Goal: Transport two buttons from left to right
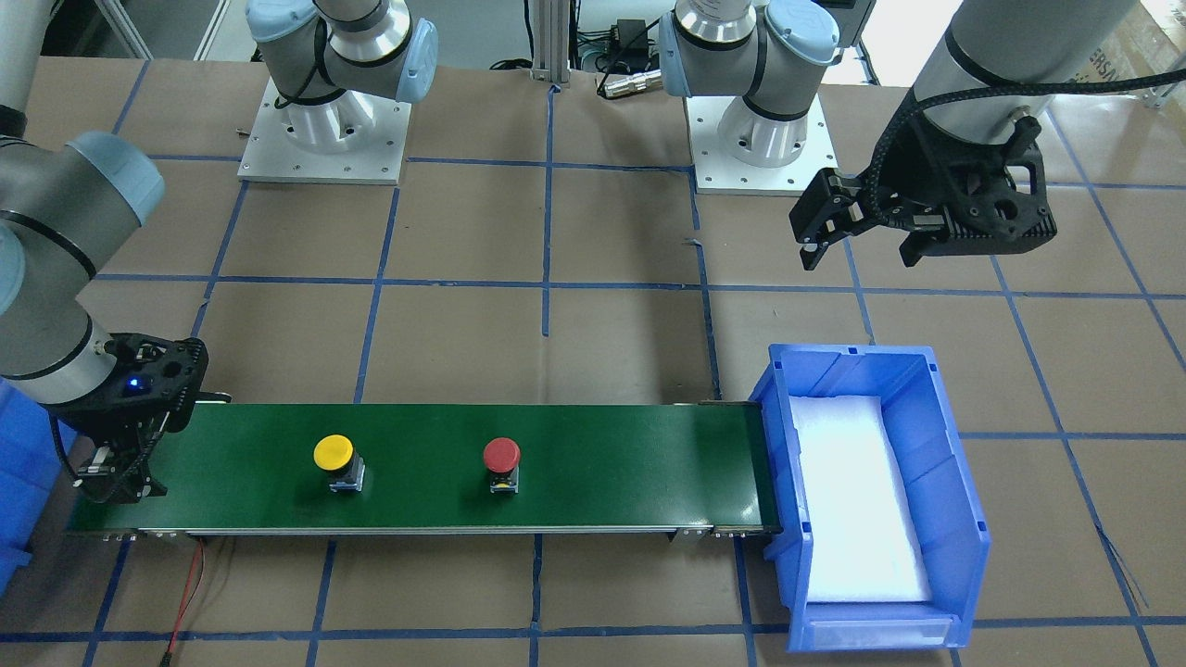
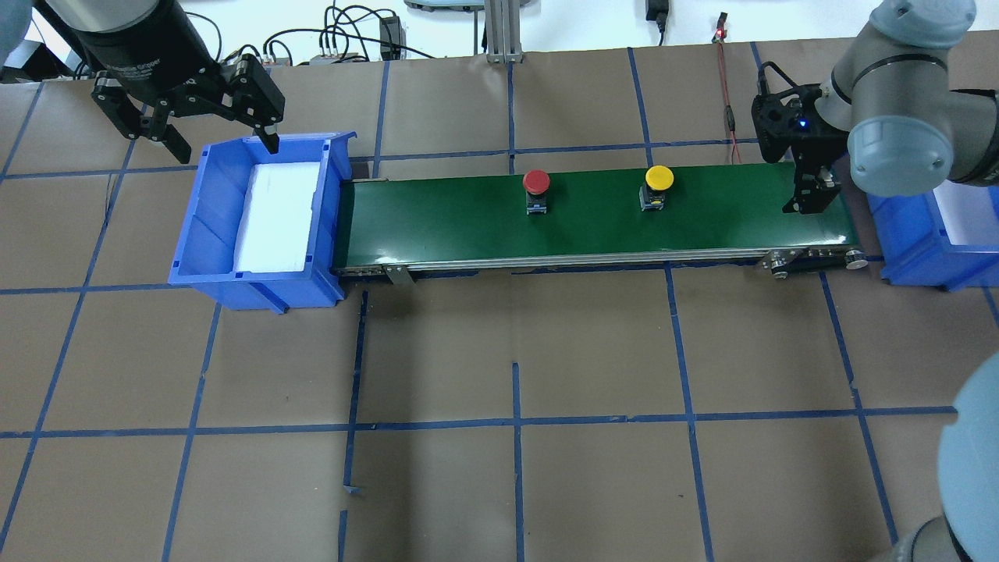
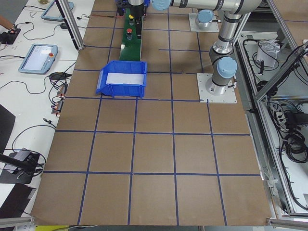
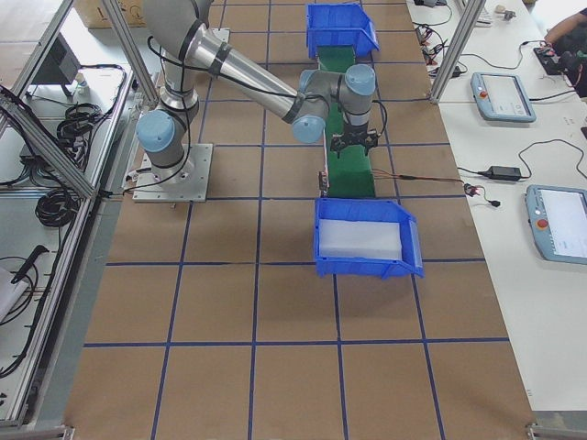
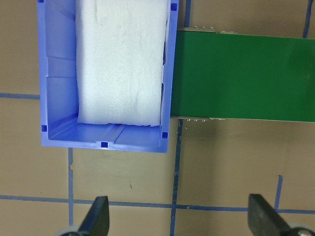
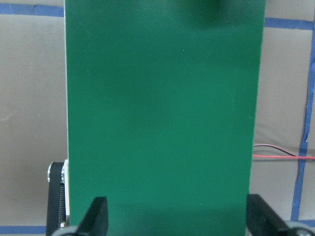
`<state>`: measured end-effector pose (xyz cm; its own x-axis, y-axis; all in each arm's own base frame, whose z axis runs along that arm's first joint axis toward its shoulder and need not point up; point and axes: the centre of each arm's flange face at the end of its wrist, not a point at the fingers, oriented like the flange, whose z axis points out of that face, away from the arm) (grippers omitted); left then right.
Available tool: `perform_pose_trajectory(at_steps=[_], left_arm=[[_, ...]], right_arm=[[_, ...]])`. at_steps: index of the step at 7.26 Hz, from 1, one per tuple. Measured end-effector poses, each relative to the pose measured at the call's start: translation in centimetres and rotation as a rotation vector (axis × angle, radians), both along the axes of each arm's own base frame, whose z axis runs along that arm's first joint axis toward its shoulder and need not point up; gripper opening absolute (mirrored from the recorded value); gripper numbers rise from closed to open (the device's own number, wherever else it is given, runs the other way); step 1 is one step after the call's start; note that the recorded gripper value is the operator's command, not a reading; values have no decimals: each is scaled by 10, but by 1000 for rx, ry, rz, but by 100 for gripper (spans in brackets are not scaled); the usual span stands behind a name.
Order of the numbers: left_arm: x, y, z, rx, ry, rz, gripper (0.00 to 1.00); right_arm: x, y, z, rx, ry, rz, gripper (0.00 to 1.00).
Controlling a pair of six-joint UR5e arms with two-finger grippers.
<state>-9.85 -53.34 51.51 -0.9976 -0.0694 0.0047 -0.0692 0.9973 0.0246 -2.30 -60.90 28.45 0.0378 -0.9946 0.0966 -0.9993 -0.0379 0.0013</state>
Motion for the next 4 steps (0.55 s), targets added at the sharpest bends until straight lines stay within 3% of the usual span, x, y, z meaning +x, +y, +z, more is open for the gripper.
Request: perform_pose_trajectory(at_steps=[4], left_arm=[[1, 18, -12, 3, 3, -2, 100]], right_arm=[[-1, 0, 3, -2, 10, -18, 100]])
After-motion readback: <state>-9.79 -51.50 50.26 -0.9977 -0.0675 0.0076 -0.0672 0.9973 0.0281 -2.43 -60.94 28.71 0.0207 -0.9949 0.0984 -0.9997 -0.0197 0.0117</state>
